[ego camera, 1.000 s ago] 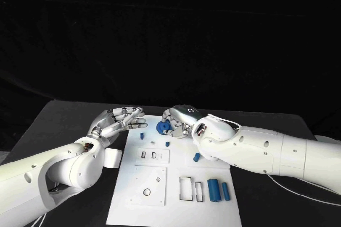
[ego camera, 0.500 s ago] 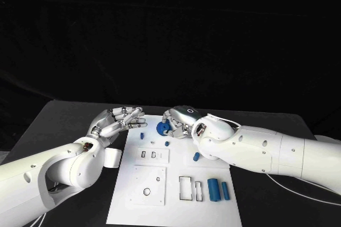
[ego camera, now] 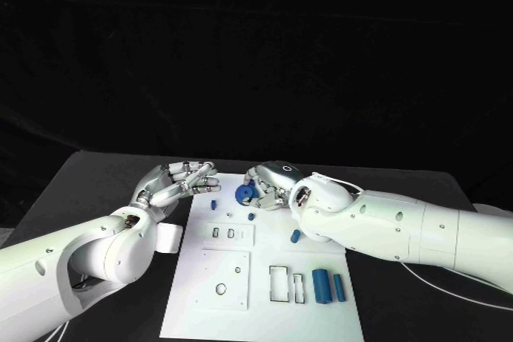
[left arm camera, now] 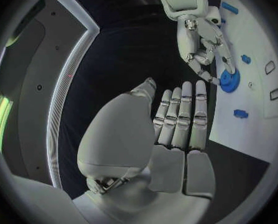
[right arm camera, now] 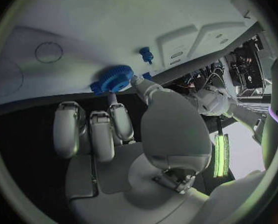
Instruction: Assemble the parts on the task board
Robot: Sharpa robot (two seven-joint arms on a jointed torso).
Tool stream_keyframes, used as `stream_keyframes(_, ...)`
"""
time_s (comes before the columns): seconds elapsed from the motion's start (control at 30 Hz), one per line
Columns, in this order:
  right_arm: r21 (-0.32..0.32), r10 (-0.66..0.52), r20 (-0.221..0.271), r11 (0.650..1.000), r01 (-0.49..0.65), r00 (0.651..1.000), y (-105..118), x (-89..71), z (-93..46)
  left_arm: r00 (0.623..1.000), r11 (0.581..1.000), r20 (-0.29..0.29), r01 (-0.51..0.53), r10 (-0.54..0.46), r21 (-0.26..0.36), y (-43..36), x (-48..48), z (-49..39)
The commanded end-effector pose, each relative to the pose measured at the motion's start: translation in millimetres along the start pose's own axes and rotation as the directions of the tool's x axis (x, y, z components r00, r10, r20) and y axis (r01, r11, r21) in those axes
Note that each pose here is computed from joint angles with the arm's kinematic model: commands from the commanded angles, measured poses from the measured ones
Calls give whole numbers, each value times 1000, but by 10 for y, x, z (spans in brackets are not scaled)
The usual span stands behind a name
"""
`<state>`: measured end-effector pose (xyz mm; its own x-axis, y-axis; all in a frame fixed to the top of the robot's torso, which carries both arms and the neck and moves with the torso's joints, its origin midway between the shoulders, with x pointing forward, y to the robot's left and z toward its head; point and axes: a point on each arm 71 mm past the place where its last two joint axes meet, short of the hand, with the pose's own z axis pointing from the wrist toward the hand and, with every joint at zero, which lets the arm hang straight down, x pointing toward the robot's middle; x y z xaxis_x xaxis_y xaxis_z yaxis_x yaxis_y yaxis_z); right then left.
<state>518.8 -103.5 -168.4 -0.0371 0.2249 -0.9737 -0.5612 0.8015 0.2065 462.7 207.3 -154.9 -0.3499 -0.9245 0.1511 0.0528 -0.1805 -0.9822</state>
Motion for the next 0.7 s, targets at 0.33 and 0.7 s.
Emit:
stream_keyframes(0.33, 17, 24, -55, 1000, -23, 998, -62, 28, -42, 1000, 1000, -17, 9, -9, 5, -12, 16, 1)
stream_keyframes(0.7, 43, 26, -57, 999, -24, 998, -106, 21, -66, 1000, 1000, -16, 9, -9, 5, -12, 12, 1)
